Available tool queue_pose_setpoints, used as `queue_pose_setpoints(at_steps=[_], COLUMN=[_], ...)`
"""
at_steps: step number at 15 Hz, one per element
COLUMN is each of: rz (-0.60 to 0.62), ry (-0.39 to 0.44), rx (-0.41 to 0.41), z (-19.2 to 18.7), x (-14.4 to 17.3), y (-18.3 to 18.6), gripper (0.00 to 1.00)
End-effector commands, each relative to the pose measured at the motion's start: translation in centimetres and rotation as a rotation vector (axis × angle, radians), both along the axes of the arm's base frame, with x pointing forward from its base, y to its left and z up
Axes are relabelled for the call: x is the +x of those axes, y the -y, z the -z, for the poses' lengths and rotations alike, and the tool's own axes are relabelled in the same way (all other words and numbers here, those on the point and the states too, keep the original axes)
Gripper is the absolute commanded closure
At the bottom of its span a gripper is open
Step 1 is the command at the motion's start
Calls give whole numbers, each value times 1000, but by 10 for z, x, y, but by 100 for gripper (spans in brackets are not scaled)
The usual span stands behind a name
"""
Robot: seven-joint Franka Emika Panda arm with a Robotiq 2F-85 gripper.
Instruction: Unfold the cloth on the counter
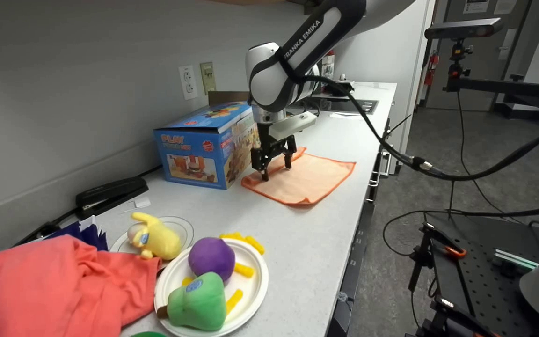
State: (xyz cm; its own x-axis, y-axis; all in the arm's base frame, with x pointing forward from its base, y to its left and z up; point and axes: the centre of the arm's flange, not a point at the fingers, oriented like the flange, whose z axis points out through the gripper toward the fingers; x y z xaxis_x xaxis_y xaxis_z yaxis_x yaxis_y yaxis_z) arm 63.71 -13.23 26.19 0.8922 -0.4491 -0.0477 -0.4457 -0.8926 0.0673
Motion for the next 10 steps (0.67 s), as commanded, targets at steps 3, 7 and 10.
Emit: queue_pose_setpoints(at_steps=[3, 7, 10], rz=[6, 2, 15], ry=[64, 139, 202], rx=[-45, -90, -118], z=[4, 4, 4], x=[18, 24, 30], y=[10, 13, 18], gripper=[0, 0, 0])
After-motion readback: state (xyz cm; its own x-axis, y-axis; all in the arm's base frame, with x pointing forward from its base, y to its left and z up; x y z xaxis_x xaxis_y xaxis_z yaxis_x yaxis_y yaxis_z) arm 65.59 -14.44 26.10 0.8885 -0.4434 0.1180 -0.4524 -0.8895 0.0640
